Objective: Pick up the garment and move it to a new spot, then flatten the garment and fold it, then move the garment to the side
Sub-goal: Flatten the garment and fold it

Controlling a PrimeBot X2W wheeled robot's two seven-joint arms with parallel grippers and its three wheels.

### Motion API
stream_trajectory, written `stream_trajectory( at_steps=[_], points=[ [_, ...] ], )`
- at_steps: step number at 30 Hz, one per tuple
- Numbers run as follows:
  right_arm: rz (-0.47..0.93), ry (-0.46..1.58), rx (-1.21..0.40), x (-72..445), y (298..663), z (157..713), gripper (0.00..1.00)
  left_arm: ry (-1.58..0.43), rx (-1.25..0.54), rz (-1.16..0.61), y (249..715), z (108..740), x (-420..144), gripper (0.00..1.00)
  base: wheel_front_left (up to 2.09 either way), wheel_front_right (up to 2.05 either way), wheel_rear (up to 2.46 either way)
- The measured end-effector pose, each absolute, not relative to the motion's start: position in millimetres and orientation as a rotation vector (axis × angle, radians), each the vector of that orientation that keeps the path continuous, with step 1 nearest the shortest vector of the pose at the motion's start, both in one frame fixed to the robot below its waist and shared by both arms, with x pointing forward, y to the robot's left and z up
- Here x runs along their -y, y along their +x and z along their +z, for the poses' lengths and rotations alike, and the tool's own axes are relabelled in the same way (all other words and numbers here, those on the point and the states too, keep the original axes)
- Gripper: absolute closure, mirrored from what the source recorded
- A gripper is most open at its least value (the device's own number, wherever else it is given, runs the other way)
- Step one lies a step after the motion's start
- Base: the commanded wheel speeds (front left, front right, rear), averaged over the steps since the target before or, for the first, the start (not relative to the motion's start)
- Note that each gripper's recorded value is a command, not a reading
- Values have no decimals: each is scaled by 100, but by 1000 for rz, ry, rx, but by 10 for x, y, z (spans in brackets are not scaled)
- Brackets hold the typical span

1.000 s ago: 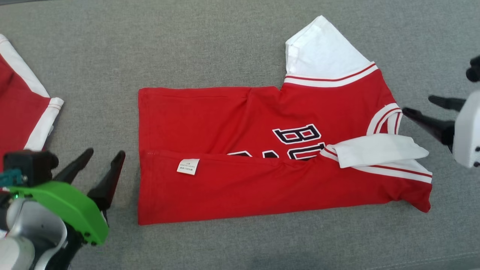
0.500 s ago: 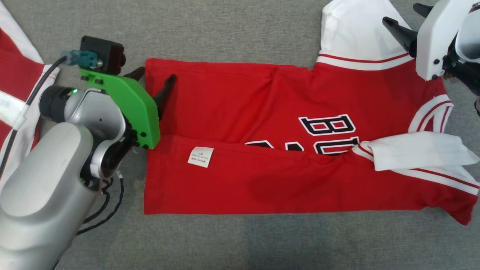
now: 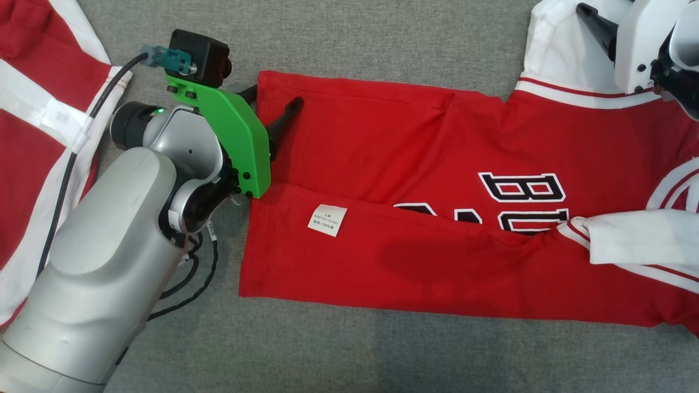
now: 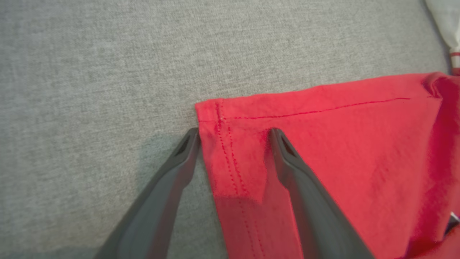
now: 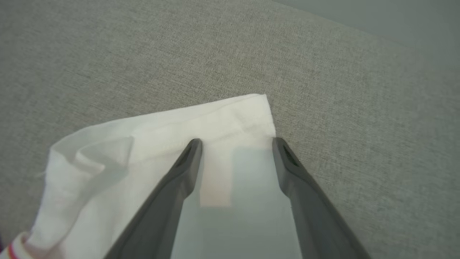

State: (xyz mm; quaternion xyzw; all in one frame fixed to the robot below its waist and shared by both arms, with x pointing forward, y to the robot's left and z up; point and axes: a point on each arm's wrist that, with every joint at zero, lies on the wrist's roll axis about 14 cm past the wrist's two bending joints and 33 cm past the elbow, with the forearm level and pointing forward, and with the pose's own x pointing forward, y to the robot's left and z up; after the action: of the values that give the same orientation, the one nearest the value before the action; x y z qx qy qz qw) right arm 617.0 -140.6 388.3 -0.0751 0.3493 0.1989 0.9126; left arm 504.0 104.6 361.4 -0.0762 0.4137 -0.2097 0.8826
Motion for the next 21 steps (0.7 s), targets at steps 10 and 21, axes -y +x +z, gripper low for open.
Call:
stream_trajectory(
  at_steps=[10,21],
  points=[
    [398,-168,-758,1408,6196,3729,12,-186,-841,-467,4993,3608,-976,100,0,0,0],
    [385,-115,-715,1401,6262,3778,100,-235,-712,-436,5086,3833,-1039,100,0,0,0]
  ],
)
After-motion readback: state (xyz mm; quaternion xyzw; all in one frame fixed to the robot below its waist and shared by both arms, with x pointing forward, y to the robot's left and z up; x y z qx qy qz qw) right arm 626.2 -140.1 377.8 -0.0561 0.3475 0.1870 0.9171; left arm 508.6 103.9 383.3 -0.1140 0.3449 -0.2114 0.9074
